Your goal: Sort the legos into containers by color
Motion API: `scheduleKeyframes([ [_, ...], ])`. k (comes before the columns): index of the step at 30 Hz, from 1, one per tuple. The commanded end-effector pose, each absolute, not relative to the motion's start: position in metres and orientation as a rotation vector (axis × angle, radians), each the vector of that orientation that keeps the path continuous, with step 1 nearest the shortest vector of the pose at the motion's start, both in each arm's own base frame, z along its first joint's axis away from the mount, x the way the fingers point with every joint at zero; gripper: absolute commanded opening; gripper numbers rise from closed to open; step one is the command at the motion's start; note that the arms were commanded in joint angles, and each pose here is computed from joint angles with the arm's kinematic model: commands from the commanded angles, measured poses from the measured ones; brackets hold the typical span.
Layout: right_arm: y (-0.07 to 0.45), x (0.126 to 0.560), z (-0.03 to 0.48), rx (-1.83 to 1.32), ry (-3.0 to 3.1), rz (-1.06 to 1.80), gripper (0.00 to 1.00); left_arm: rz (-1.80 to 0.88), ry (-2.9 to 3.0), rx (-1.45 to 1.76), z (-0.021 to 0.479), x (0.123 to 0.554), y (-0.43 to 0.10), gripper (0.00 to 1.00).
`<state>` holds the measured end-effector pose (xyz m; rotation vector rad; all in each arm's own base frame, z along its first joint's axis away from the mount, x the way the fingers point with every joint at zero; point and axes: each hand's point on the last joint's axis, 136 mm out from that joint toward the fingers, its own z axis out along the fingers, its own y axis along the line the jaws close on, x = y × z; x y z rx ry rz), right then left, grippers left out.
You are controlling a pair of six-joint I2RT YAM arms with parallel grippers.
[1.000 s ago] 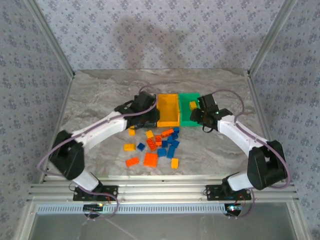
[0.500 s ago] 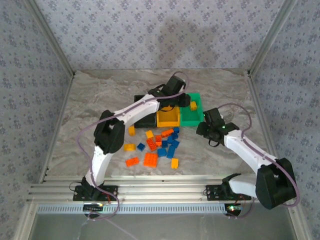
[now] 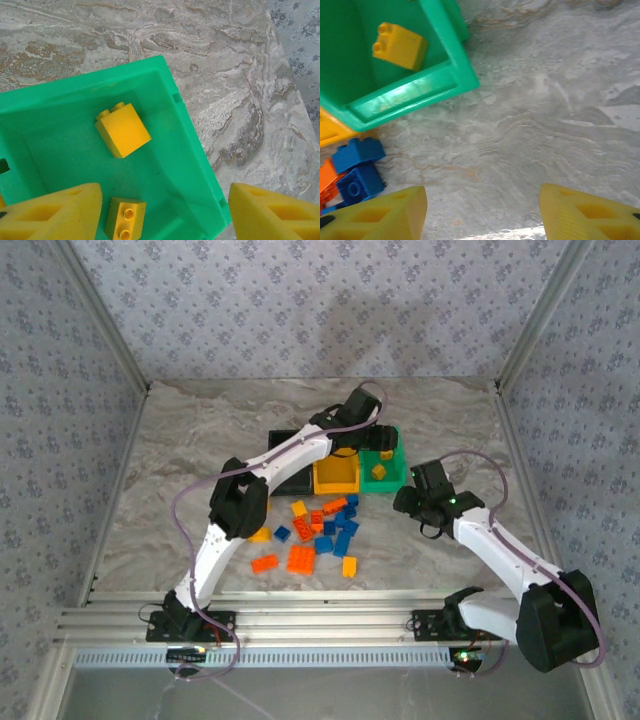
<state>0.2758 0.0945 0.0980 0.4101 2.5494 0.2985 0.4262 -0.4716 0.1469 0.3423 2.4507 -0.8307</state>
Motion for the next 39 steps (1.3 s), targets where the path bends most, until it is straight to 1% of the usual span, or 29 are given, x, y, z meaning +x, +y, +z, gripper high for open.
scheduleKeyframes([
  [1,0.123,0.275,0.104,0.280,2.556,0.430,0.69,-0.880,2.323,0.348,0.220,0.410,-0.453,0.73],
  [2,0.131,0.274,0.104,0.206,2.566,0.429,0.72,-0.870,2.315,0.336,0.223,0.404,-0.442,0.74],
  [3,0.141,0.272,0.103,0.158,2.577,0.439,0.72,-0.865,2.306,0.328,0.225,0.396,-0.431,0.86],
  [4,0.149,0.271,0.102,0.121,2.586,0.450,0.72,-0.859,2.296,0.312,0.228,0.389,-0.420,0.95],
  [5,0.159,0.269,0.101,0.083,2.595,0.458,0.72,-0.848,2.287,0.295,0.230,0.380,-0.405,0.99],
  [9,0.200,0.258,0.088,-0.062,2.640,0.502,0.72,-0.761,2.298,0.211,0.219,0.340,-0.340,0.99],
  [12,0.219,0.249,0.072,-0.129,2.691,0.480,0.73,-0.648,2.315,0.137,0.206,0.311,-0.288,0.99],
  [17,0.235,0.238,0.050,-0.163,2.749,0.441,0.74,-0.503,2.325,0.000,0.186,0.266,-0.210,0.99],
  [21,0.233,0.231,0.038,-0.207,2.802,0.314,0.73,-0.448,2.302,-0.080,0.179,0.244,-0.171,1.00],
  [26,0.208,0.219,0.026,-0.194,2.867,0.139,0.71,-0.419,2.280,-0.126,0.181,0.236,-0.151,0.99],
  [32,0.160,0.193,0.021,-0.102,2.928,-0.032,0.68,-0.404,2.287,-0.132,0.179,0.240,-0.150,1.00],
  [36,0.148,0.191,0.032,-0.033,2.898,0.013,0.68,-0.409,2.297,-0.127,0.176,0.243,-0.154,0.99],
  [39,0.164,0.202,0.050,-0.076,2.823,0.134,0.72,-0.412,2.300,-0.131,0.177,0.246,-0.156,0.99],
])
